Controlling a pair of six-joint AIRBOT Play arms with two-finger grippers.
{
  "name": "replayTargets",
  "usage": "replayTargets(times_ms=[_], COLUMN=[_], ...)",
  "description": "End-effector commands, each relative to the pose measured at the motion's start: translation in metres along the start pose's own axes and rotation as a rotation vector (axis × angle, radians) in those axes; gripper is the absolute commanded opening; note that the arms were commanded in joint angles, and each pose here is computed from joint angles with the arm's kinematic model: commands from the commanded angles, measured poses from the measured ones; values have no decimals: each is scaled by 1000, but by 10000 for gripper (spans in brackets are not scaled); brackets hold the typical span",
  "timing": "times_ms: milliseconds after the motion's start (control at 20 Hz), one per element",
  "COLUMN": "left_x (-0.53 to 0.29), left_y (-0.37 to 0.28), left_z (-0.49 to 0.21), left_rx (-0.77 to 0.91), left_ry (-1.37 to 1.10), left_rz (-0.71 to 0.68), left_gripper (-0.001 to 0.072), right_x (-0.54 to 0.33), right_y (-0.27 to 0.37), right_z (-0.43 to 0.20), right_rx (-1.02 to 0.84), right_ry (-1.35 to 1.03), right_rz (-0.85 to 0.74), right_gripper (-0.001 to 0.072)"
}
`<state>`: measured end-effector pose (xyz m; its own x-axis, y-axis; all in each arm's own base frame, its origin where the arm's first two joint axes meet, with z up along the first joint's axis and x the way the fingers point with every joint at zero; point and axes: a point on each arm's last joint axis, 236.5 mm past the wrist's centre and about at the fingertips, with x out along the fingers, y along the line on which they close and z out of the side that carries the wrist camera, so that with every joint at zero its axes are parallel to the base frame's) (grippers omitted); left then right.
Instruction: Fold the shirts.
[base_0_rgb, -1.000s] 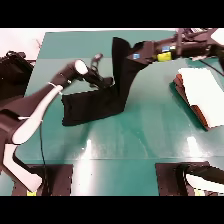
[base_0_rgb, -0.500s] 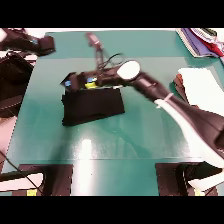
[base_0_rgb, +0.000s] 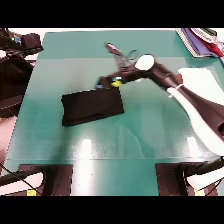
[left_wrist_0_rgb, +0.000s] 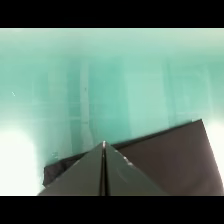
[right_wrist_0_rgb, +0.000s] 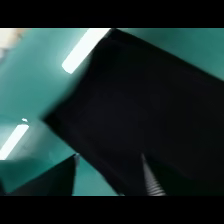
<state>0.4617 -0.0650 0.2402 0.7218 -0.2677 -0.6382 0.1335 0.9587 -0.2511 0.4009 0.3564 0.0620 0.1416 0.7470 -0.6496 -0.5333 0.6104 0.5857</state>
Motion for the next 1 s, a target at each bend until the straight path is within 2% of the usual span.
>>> replayTargets(times_ms=[0, 200, 500, 650, 750, 800, 950], left_x=[5, 14, 18, 18, 18, 18, 16], left_y=[-20, -50, -53, -54, -53, -55, -68], left_z=[-3, -10, -20, -22, -26, -27, -26], left_rx=[51, 89, 93, 93, 92, 90, 65], left_ry=[8, 9, 42, 52, 66, 70, 68], left_rz=[-35, -83, -90, -92, -92, -98, -151], left_gripper=[27, 27, 27, 27, 27, 26, 25], right_x=[-44, -26, 62, 105, 118, 117, 77], right_y=[-112, -141, -97, -69, -56, -51, -61], right_z=[-66, -86, -76, -52, -37, -26, 19], right_rx=[298, 584, 550, 532, 475, 435, 340], right_ry=[128, 103, 174, 129, 106, 83, -13], right_rz=[-141, -4, 109, 173, 183, 186, 127], right_gripper=[649, 621, 618, 372, 122, 21, 20])
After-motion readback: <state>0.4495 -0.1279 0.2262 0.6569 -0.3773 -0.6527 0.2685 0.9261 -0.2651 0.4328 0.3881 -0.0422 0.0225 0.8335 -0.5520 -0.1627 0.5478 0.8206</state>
